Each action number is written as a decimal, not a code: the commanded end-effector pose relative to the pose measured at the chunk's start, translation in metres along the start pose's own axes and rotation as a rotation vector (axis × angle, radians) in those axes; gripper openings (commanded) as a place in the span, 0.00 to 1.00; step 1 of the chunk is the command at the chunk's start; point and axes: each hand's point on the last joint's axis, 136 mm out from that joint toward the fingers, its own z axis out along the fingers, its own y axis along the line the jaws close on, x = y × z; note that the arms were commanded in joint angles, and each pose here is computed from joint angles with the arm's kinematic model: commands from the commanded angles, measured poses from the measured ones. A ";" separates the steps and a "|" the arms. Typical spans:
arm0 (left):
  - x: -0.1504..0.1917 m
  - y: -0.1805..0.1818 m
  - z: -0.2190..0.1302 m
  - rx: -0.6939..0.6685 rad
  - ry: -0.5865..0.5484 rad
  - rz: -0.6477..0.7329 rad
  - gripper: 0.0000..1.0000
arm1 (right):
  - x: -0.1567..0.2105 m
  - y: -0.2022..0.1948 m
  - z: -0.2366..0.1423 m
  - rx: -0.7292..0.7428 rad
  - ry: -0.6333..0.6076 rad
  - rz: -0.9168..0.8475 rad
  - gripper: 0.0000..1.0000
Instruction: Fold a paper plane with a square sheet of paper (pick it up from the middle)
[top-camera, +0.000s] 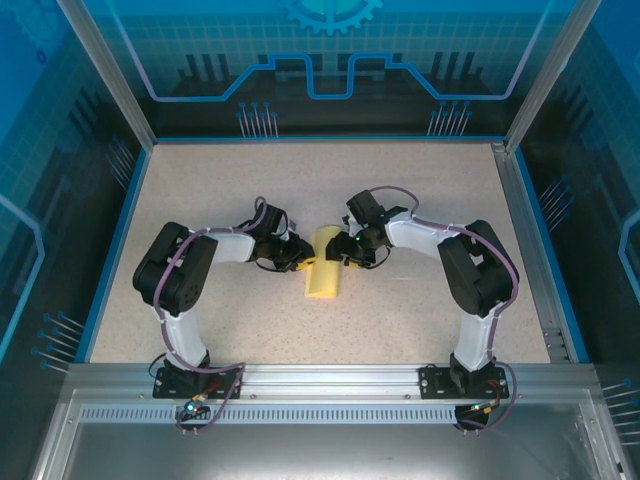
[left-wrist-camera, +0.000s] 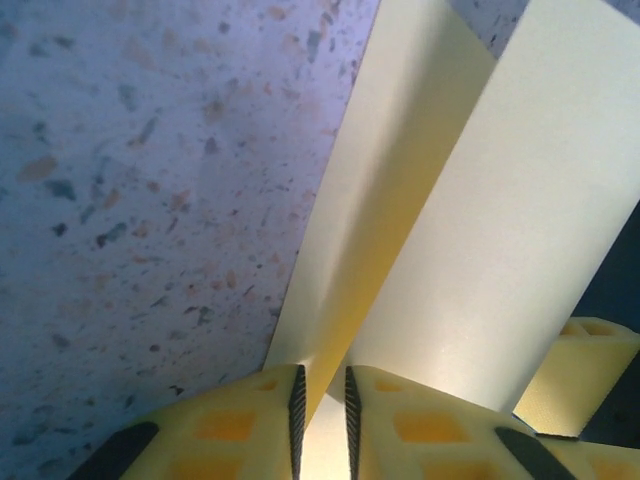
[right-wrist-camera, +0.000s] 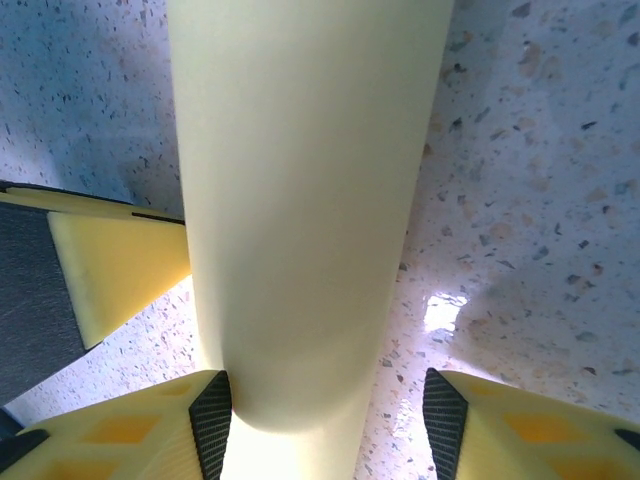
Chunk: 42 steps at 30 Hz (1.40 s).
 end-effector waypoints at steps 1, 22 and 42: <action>-0.007 -0.022 -0.020 0.017 -0.059 0.073 0.26 | 0.001 -0.005 0.003 0.011 0.008 0.010 0.57; -0.009 -0.022 -0.078 -0.113 -0.254 0.127 0.33 | 0.010 -0.006 0.018 0.091 0.111 -0.046 0.63; -0.006 -0.026 -0.075 -0.094 -0.226 0.125 0.33 | 0.012 -0.018 0.022 0.176 0.155 -0.024 0.67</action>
